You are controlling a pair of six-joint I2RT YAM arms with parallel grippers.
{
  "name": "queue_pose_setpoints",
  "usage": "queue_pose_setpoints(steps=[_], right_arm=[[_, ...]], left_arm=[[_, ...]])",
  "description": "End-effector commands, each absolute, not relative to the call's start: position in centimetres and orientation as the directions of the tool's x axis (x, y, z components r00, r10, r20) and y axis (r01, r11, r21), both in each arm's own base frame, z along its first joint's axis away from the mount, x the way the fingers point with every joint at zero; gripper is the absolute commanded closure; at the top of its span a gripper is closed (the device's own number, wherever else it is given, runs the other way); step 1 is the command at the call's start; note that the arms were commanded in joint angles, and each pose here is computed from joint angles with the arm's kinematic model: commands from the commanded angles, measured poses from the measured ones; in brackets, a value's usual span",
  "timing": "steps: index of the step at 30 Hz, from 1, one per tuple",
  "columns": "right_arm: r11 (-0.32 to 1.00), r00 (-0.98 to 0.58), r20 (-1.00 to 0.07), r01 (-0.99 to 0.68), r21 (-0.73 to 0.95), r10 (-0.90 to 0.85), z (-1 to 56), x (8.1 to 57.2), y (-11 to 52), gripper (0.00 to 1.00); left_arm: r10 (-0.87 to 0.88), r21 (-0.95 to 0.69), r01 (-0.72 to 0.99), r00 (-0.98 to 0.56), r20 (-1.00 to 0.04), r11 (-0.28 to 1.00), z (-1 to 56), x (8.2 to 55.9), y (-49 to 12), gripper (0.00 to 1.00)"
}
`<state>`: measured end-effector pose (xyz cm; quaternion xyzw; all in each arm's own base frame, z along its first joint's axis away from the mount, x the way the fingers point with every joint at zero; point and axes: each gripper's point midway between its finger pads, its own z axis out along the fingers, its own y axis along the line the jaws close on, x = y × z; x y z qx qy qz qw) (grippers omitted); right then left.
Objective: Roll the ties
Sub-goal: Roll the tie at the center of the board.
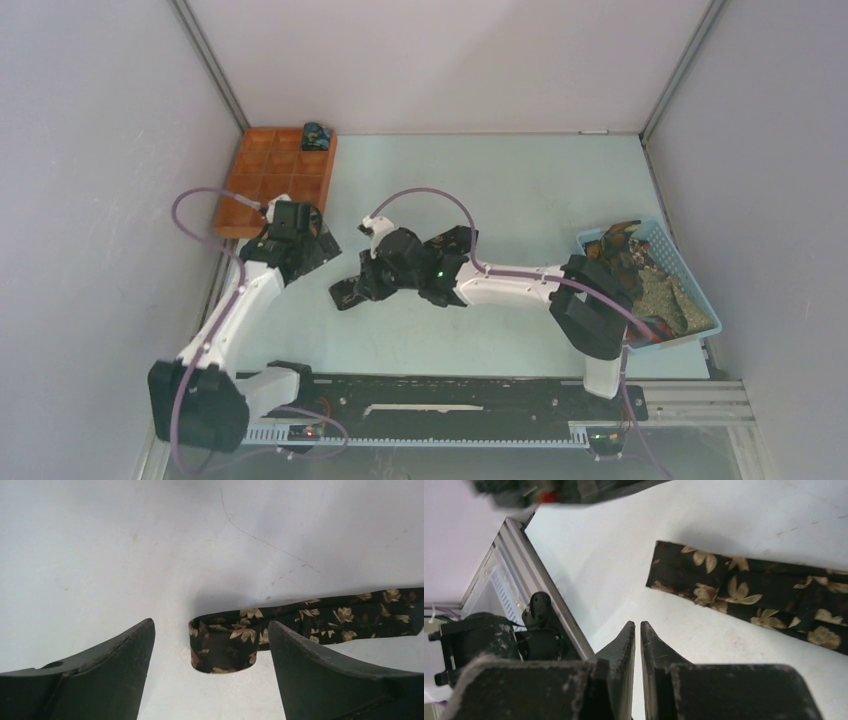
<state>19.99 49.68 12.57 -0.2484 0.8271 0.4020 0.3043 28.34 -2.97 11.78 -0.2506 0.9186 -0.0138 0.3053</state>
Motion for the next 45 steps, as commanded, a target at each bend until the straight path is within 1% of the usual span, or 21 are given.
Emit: queue_pose_setpoints(steps=[1, 5, 9, 16, 28, 34, 45], right_arm=[[0.531, -0.690, -0.714, -0.650, 0.543, -0.115, 15.3, 22.7, 49.5, 0.88], [0.499, -0.725, -0.673, -0.641, 0.583, -0.145, 14.8, 23.5, 50.4, 0.88], [0.481, -0.735, -0.641, -0.654, 0.585, -0.220, 13.6, 23.5, 51.8, 0.88], [0.487, -0.756, -0.605, -0.638, 0.597, -0.248, 11.4, 23.8, 52.8, 0.88], [0.536, -0.788, -0.553, -0.600, 0.594, -0.270, 7.4, 25.1, 52.4, 0.89], [0.557, -0.801, -0.531, -0.583, 0.591, -0.276, 5.6, 25.3, 51.6, 0.89], [0.574, -0.816, -0.508, -0.564, 0.594, -0.276, 4.2, 25.4, 50.8, 0.90]], left_arm=[[-0.547, -0.221, -0.541, -0.571, -0.612, 0.812, 12.9, 25.8, -1.2, 0.11], [-0.606, -0.318, -0.543, -0.507, -0.613, 0.777, 12.3, 23.7, -1.5, 0.13], [-0.651, -0.395, -0.539, -0.449, -0.612, 0.743, 11.2, 22.5, -1.7, 0.14], [-0.682, -0.464, -0.511, -0.427, -0.593, 0.723, 9.8, 21.8, -2.5, 0.16], [-0.677, -0.485, -0.476, -0.459, -0.575, 0.734, 8.0, 21.9, -3.5, 0.19], [-0.670, -0.495, -0.452, -0.483, -0.564, 0.742, 6.8, 22.6, -4.1, 0.24], [-0.659, -0.532, -0.391, -0.508, -0.555, 0.750, 6.0, 23.2, -5.4, 0.25]])
